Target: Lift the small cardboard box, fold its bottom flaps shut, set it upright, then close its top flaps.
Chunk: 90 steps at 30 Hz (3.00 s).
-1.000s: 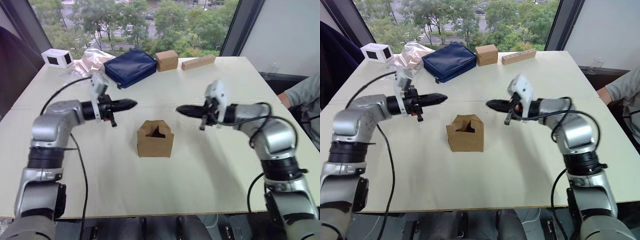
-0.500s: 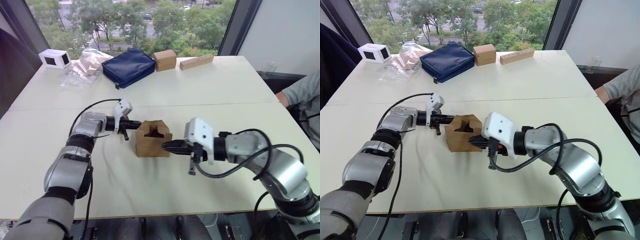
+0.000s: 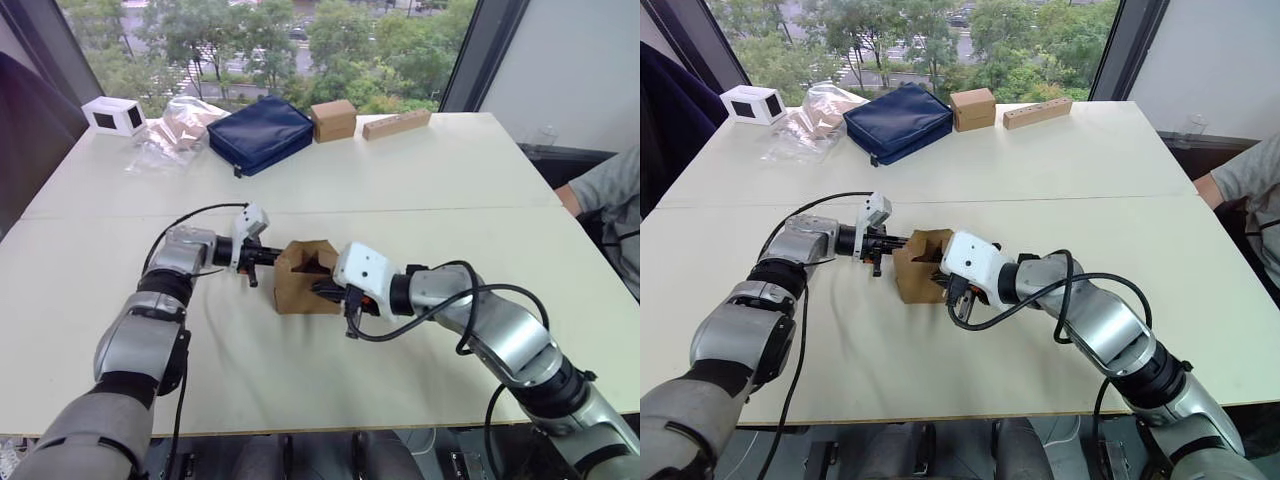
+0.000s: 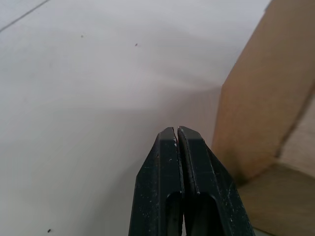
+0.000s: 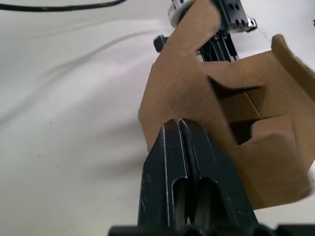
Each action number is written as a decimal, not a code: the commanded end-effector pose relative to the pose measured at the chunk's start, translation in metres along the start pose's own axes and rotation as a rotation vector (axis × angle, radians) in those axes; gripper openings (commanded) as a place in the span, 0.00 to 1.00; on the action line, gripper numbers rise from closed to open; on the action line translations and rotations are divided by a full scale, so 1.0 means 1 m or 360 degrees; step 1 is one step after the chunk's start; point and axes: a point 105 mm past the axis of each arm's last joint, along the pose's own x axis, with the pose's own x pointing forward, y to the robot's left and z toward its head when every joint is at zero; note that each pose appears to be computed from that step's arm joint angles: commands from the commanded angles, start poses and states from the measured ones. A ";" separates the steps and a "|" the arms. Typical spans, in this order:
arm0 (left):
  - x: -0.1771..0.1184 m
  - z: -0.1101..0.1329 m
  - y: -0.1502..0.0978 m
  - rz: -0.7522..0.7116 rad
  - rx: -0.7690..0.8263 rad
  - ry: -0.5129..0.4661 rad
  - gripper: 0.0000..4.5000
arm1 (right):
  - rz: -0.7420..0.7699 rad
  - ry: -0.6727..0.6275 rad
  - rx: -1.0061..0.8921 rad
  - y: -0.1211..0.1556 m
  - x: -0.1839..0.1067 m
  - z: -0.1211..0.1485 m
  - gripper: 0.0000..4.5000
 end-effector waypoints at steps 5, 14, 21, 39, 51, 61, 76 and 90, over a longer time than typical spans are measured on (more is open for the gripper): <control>-0.006 0.013 0.001 0.0017 0.0070 -0.0078 0.01 | 0.0045 -0.0065 -0.0070 0.001 0.002 0.011 0.00; -0.006 0.019 -0.001 0.0015 0.0099 -0.0119 0.01 | 0.0083 -0.0167 -0.0075 0.004 -0.015 0.031 0.00; -0.005 0.024 -0.003 -0.0002 0.0111 -0.0144 0.01 | 0.0067 -0.0164 -0.0056 0.001 -0.001 0.030 0.00; -0.001 0.027 -0.009 -0.0036 0.0115 -0.0178 0.01 | 0.0093 -0.0146 0.0039 -0.003 0.017 0.019 0.00; -0.014 0.020 -0.006 0.0045 0.0089 -0.0192 0.01 | 0.0051 -0.0153 0.0160 -0.012 0.031 0.011 0.00; -0.078 0.058 -0.014 0.0342 0.0205 -0.0315 0.01 | 0.0062 -0.0197 0.0134 -0.018 0.026 0.012 0.00; -0.068 0.036 -0.101 0.0166 0.0032 -0.0158 0.01 | 0.0105 -0.0247 0.0157 -0.016 0.031 0.012 0.00; -0.053 0.014 -0.090 0.0148 -0.0029 -0.0122 0.01 | 0.0080 -0.0302 0.0107 -0.015 0.028 0.025 0.00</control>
